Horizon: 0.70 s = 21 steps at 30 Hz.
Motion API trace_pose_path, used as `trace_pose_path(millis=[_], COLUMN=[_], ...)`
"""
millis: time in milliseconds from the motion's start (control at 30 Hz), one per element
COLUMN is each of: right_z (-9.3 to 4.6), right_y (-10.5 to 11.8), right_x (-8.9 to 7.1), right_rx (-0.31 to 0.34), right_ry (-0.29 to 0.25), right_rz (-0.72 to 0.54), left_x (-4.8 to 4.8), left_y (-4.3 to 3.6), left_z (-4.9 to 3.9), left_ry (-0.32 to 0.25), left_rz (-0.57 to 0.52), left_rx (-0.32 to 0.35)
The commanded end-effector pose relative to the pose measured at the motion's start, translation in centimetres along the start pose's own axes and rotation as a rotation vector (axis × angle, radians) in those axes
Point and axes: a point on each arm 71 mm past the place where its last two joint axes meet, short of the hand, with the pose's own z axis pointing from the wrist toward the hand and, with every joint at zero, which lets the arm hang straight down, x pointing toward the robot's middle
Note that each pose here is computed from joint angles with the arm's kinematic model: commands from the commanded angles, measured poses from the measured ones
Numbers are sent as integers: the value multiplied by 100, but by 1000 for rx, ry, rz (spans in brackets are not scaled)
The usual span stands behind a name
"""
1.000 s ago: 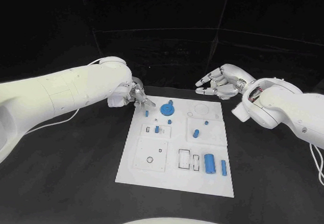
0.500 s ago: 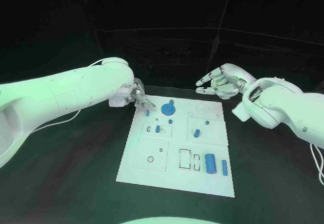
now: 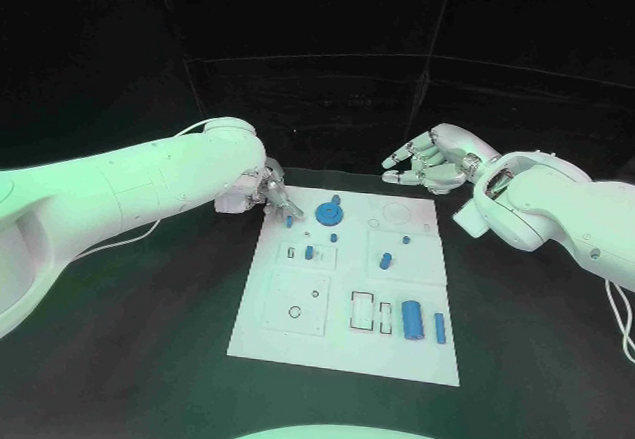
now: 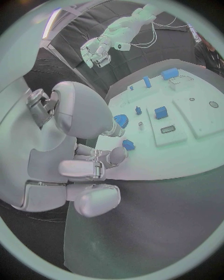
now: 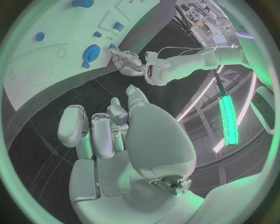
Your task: Assemble the parts on the task board
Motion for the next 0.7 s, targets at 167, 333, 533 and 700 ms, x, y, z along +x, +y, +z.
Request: trace_pose_path(millis=[167,333,533,700], right_z=[4,6,10,13], right_y=[13,15,14,10], right_x=[-7,-4,-3,-4], right_rx=[-8,-8,-7,-6], right_ry=[3,4,6,6], right_rz=[-2,-2,-2,-2], left_x=[12,12,14,19], left_y=[-12,-19,-31,-49], left_z=[-2,0,3,3], left_ry=[8,6,8,11], left_rz=[29,30,32,35], left_rx=[-2,-1,4,9])
